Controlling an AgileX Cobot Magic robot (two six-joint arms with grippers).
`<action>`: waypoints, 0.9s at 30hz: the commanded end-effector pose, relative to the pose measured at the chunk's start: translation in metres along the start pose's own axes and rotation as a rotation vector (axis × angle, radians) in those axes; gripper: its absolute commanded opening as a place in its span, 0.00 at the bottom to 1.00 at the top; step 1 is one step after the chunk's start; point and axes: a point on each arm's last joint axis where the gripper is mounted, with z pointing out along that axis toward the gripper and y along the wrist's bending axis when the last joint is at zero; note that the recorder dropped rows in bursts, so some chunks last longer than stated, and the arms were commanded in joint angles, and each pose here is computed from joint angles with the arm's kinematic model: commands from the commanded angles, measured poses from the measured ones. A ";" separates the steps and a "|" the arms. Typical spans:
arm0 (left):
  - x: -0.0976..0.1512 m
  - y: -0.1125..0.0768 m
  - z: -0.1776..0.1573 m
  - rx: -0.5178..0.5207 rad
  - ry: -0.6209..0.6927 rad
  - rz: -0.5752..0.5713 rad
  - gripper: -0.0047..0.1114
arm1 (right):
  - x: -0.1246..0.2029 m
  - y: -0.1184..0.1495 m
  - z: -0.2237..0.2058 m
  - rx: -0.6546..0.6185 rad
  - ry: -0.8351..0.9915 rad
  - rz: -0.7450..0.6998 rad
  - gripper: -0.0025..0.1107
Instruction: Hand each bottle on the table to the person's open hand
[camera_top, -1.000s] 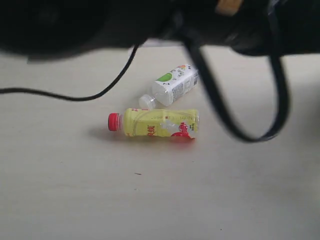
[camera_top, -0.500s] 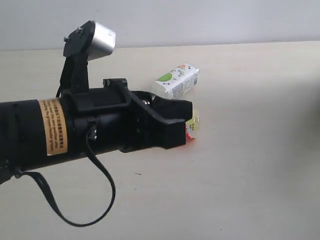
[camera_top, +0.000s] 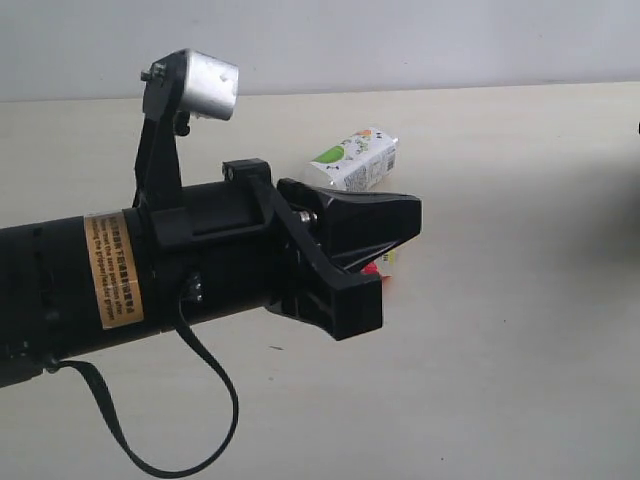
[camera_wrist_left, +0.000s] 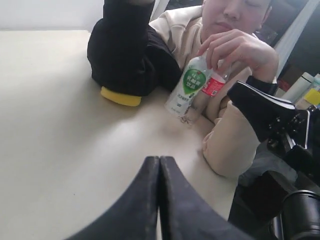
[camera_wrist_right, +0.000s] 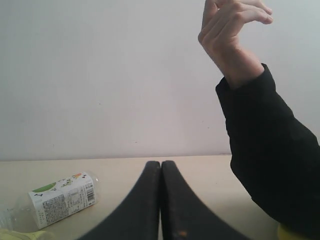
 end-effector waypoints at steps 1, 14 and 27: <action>0.000 0.000 0.000 0.012 -0.006 0.010 0.05 | 0.000 -0.001 0.000 0.007 -0.016 -0.003 0.02; -0.002 0.006 0.000 -0.033 0.005 0.654 0.05 | 0.000 -0.001 0.000 0.007 -0.016 -0.003 0.02; -0.008 0.048 -0.009 -0.229 0.158 0.776 0.04 | 0.000 -0.001 0.000 0.007 -0.016 -0.003 0.02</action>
